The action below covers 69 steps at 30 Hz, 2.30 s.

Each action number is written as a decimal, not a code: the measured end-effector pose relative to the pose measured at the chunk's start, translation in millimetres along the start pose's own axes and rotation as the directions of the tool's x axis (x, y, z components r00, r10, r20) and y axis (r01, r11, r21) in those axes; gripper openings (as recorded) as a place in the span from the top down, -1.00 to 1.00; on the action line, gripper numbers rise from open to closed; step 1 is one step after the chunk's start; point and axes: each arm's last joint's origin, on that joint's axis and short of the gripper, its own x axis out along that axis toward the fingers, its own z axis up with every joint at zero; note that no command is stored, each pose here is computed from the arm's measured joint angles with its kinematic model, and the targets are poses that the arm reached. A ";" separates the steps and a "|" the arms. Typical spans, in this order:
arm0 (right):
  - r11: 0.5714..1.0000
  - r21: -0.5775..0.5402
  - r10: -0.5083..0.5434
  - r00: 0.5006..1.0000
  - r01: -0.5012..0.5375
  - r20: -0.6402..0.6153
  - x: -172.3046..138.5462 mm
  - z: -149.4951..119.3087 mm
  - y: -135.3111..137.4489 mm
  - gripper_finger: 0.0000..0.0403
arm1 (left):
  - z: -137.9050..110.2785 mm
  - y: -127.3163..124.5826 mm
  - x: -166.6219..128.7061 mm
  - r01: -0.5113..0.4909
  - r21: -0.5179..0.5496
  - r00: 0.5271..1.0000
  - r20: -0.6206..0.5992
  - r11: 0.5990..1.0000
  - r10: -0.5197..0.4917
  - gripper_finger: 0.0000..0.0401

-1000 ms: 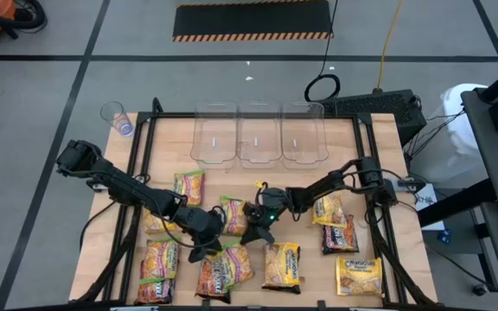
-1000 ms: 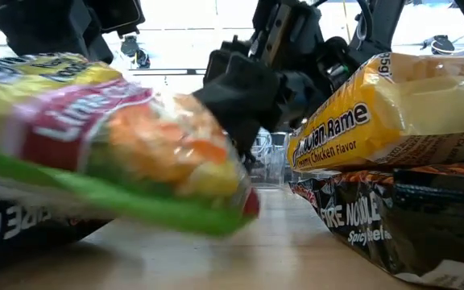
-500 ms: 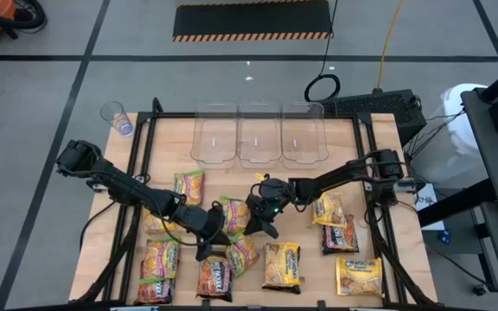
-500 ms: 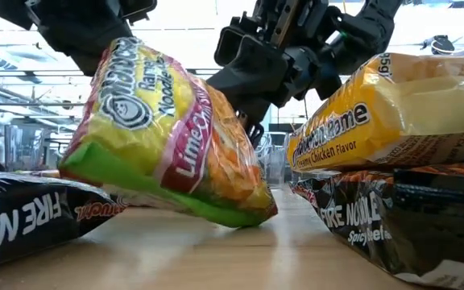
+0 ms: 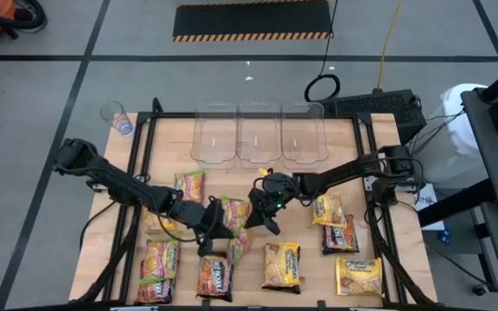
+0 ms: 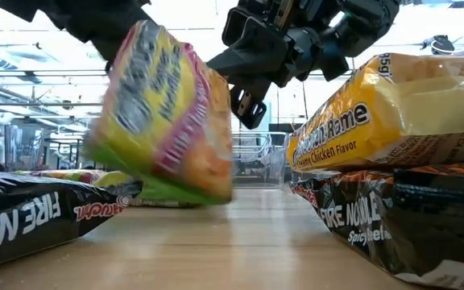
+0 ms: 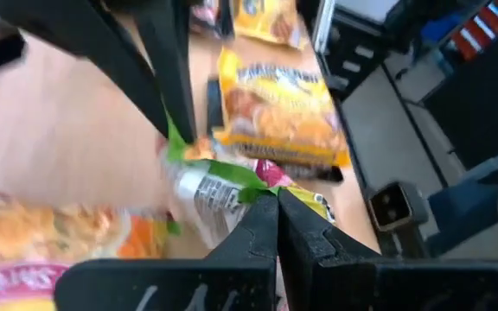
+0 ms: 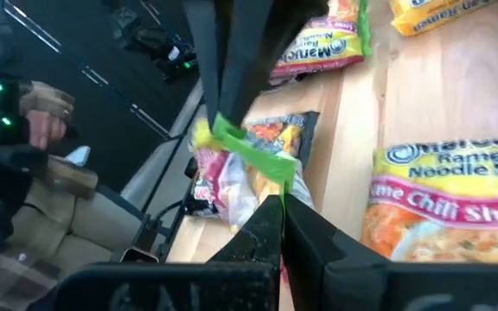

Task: Sort Maruchan noodles
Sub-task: Put the green noodle pack into the center transparent bin

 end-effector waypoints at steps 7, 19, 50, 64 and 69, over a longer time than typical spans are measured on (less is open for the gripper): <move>0.998 -0.039 -0.040 0.999 0.041 0.023 -13.3 9.8 4.7 1.00 | 13.1 7.7 -16.5 -0.062 0.028 0.997 0.051 0.998 0.061 1.00; 0.983 -0.102 -0.139 0.985 0.150 0.104 -36.2 26.9 9.2 1.00 | 17.3 21.7 -18.7 -0.135 0.031 0.990 0.055 0.990 0.133 1.00; 0.901 -0.184 -0.325 0.891 0.394 0.317 -98.6 63.6 15.5 1.00 | 108.3 55.6 -48.5 -0.376 0.189 0.921 0.186 0.907 0.343 1.00; 0.881 -0.175 -0.361 0.862 0.440 0.355 -115.1 70.9 6.3 1.00 | 133.8 76.6 -69.5 -0.451 0.247 0.892 0.158 0.858 0.423 1.00; 0.869 -0.188 -0.364 0.849 0.457 0.384 -126.5 75.6 7.2 1.00 | 148.8 83.2 -83.3 -0.489 0.270 0.872 0.155 0.829 0.464 1.00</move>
